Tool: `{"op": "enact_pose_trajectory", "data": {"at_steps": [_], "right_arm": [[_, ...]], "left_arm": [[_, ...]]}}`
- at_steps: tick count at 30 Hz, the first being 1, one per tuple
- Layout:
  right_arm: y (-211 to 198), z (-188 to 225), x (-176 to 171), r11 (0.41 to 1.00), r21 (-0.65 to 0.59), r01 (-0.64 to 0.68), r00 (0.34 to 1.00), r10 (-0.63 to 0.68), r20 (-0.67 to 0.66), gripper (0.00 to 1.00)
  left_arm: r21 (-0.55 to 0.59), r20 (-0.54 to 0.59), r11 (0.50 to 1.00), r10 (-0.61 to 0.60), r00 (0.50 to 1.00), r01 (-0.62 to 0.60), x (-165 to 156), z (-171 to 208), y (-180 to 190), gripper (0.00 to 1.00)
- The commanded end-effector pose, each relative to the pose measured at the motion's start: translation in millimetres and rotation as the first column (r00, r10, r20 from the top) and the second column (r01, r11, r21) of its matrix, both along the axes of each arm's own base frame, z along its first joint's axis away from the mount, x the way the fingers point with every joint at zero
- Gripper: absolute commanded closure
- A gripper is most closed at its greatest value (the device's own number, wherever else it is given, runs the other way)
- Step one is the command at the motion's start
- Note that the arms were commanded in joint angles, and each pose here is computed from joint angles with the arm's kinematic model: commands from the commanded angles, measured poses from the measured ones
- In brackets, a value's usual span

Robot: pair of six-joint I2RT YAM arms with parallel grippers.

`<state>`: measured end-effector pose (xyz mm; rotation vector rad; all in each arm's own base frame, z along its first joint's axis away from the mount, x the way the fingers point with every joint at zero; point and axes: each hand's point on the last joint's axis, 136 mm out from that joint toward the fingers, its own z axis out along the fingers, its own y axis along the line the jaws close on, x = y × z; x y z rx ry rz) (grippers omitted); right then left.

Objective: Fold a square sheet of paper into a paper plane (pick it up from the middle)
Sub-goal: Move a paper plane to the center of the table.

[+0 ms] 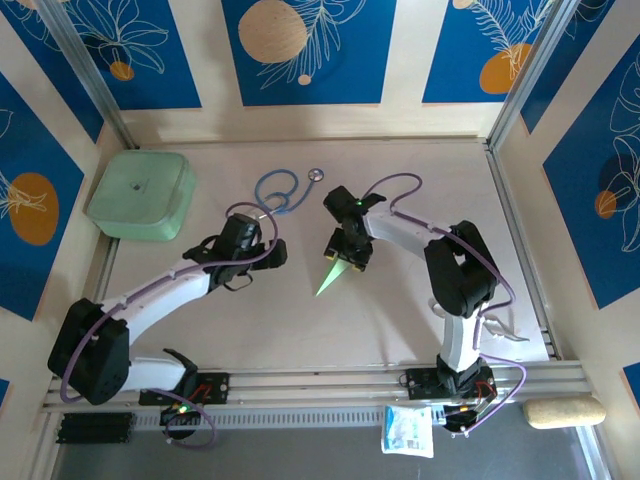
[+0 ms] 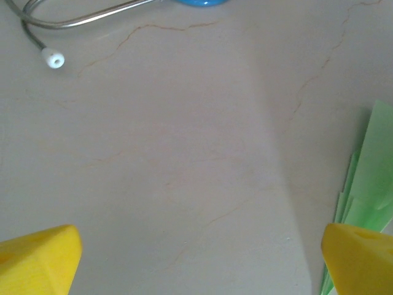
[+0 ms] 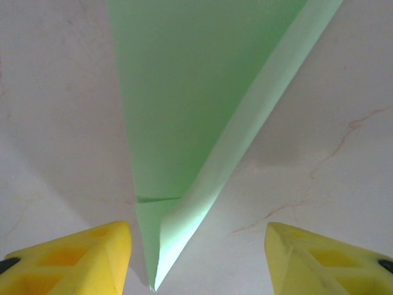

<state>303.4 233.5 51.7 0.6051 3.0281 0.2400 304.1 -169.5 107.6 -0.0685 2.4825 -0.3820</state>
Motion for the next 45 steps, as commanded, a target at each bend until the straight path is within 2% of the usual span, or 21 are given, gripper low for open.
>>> {"op": "enact_pose_trajectory", "data": {"at_steps": [1,8,23,28,31,34,36,39,43,45], "right_arm": [[-6.2,-4.8,-5.5,0.996,-0.076,0.055,0.997,-0.058,-0.043,0.4],[-20.3,-8.8,-15.6,0.984,-0.155,0.092,0.993,-0.102,-0.057,0.48],[-14.2,-9.8,-3.3,0.988,-0.108,0.111,0.993,-0.114,-0.022,0.84],[-6.8,5.1,6.3,0.996,-0.051,0.072,0.997,-0.07,0.042,0.95],[17.5,23.1,18.1,0.997,0.064,-0.049,0.991,0.04,0.128,0.98],[43.7,44.2,26.0,0.965,0.161,-0.206,0.959,0.166,0.231,1.0],[60.6,54.2,28.2,0.924,0.225,-0.308,0.921,0.231,0.312,1.0],[85.7,62.1,24.1,0.823,0.359,-0.439,0.866,0.283,0.411,0.99],[108.6,60.1,11.3,0.695,0.476,-0.539,0.826,0.328,0.458,0.98],[113.3,52.2,7.3,0.663,0.51,-0.547,0.828,0.339,0.447,0.98]], "left_arm": [[-0.005,0.01,1.0,-0.008,1.0,0.008,-0.8,-2.4,3.4,0.01],[-0.012,-0.003,1.0,-0.012,1.0,0.012,-0.6,-8.7,2.1,0.01],[-0.014,-0.003,1.0,0.016,1.0,-0.016,-6.9,-4.3,13.8,0.01],[-0.027,-0.003,0.999,0.045,0.999,-0.045,-10.4,-2.6,23.6,0.01],[-0.038,-0.02,0.997,0.066,0.998,-0.067,-11.3,-3.0,29.5,0.01],[-0.046,-0.035,0.994,0.096,0.995,-0.098,-11.0,-4.2,38.0,0.01],[-0.05,-0.047,0.99,0.133,0.99,-0.135,-10.5,-6.6,47.1,0.01],[-0.076,-0.059,0.98,0.178,0.982,-0.182,-7.6,-7.9,56.7,0.01],[-0.138,-0.067,0.966,0.209,0.976,-0.217,-3.6,-5.9,58.2,0.01],[-0.168,-0.072,0.96,0.217,0.974,-0.226,-2.4,-5.0,55.9,0.0]]}}
